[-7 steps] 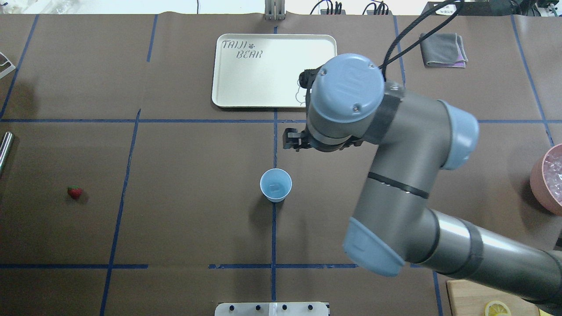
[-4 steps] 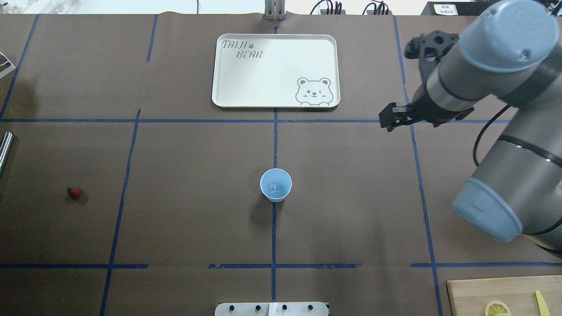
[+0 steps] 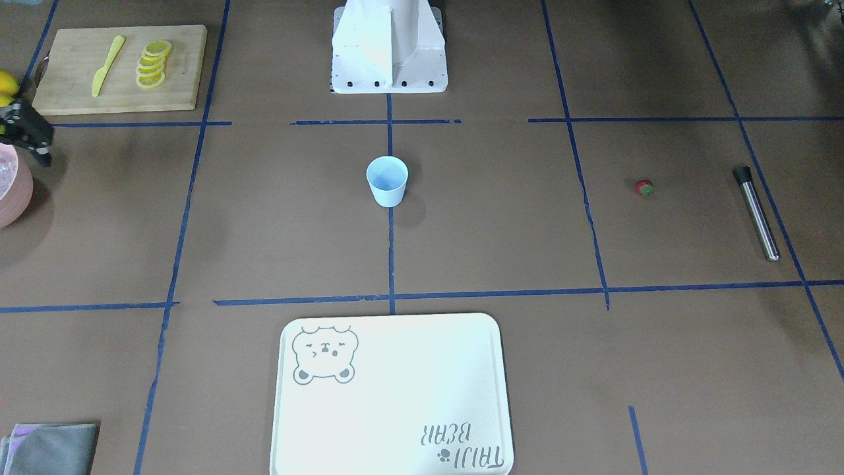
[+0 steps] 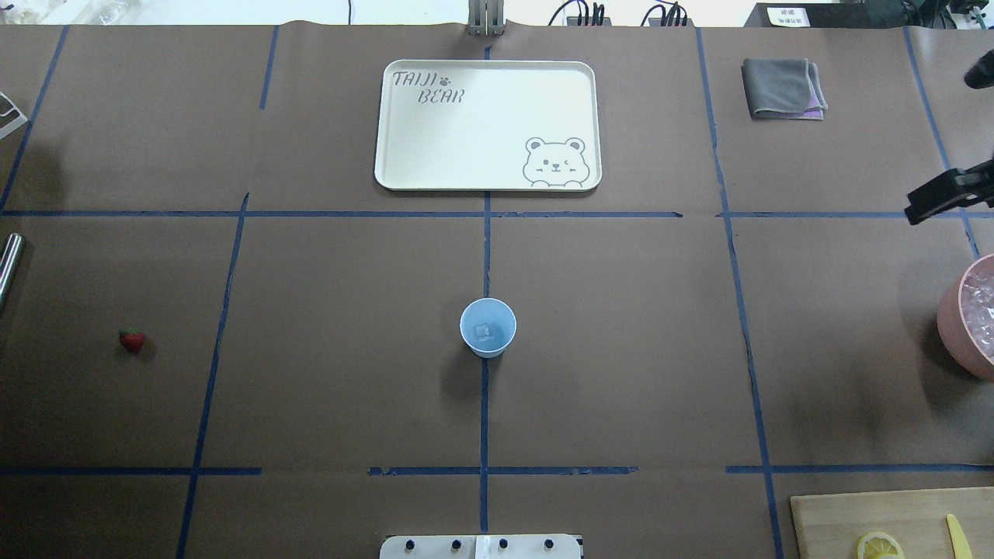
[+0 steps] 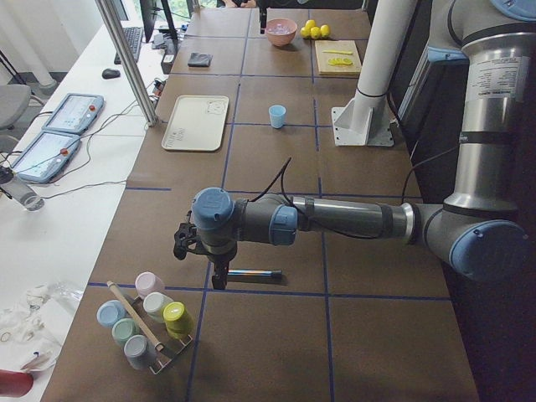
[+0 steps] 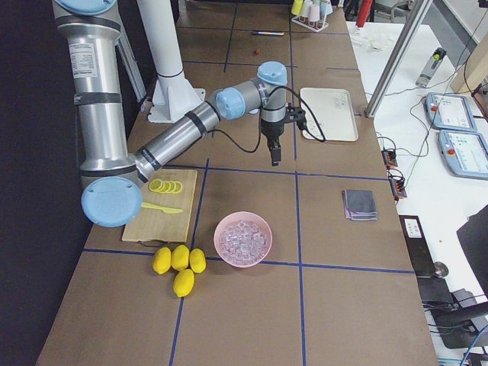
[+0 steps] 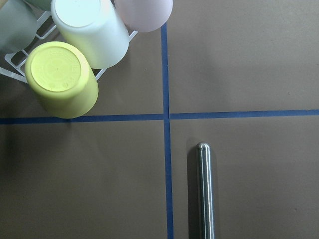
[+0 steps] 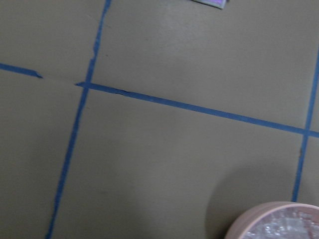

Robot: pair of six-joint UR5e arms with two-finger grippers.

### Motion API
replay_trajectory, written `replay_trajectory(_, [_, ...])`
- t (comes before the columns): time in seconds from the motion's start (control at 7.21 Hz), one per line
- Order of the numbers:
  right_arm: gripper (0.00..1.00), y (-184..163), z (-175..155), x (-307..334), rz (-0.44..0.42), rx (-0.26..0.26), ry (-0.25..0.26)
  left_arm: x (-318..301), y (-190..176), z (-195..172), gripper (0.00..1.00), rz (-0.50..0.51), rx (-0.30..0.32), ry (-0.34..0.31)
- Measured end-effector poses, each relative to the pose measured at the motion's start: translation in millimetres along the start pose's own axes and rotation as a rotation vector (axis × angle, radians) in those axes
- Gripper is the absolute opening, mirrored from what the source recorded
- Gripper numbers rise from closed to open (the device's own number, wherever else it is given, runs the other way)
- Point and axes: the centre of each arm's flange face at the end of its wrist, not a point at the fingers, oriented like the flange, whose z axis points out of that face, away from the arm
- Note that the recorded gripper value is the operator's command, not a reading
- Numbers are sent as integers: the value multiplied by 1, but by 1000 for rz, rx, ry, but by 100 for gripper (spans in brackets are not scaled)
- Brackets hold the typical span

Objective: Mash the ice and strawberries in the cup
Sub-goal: 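Move the empty right gripper back over the pink ice bowl, then grasp another ice cube from the pink bowl with the right gripper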

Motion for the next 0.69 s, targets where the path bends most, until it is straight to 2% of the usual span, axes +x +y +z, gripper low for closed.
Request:
replay_trajectory(0.42, [99,45,26,107,-70,-44,-36,0,0,0,100,-1,0,0])
replay_trajectory(0.55, [98,62,42,132,-84,-37,-46,0,0,0,100,-1,0,0])
replay_trajectory(0.69, [91,75,63,152,-95,-25,-66,0,0,0,100,-1,0,-1])
